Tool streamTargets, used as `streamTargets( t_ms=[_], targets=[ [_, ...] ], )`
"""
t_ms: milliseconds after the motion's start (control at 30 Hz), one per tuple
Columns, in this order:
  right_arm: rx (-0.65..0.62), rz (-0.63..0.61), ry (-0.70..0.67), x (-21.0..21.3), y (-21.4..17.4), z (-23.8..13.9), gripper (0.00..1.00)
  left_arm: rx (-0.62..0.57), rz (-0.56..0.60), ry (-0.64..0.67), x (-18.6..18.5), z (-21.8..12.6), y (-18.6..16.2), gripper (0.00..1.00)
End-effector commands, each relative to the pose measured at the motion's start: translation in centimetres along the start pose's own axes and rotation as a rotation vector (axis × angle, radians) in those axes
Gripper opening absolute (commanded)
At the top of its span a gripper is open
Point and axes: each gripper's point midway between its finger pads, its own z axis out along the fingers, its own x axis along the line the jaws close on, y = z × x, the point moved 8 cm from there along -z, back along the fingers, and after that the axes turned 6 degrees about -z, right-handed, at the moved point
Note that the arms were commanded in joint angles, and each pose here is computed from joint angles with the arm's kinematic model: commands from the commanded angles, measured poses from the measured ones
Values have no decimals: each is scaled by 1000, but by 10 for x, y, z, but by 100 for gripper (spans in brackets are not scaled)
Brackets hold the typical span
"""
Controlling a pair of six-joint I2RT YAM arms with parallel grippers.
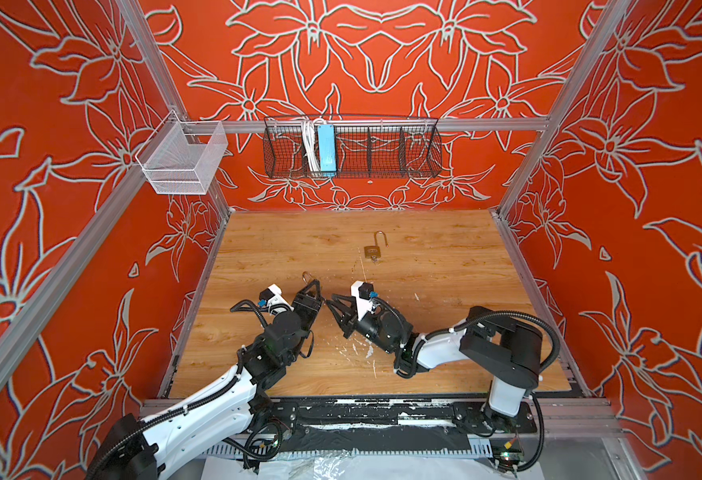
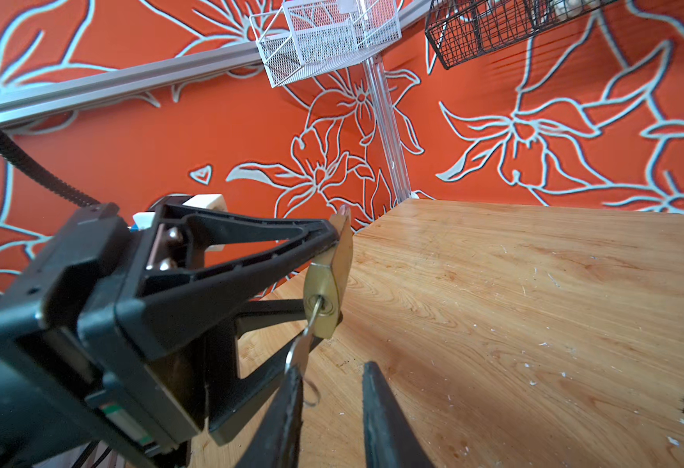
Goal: Unlock with the key
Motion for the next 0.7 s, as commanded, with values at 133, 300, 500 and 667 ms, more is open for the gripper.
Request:
streamTargets(
  t_ms=[133, 300, 500, 667],
  targets=[
    [-37, 26, 20, 4, 7, -3, 27, -35, -22, -56, -11, -1, 4, 0],
    [-34, 23, 37, 6, 9, -2, 25, -35, -21, -57, -11, -1, 3, 0],
    [-48, 10, 20, 6, 13, -8, 25, -37, -21, -55, -10, 0, 3, 0],
    [-50, 3, 15, 7, 15, -11, 25, -38, -21, -55, -10, 0, 4, 0]
  ],
)
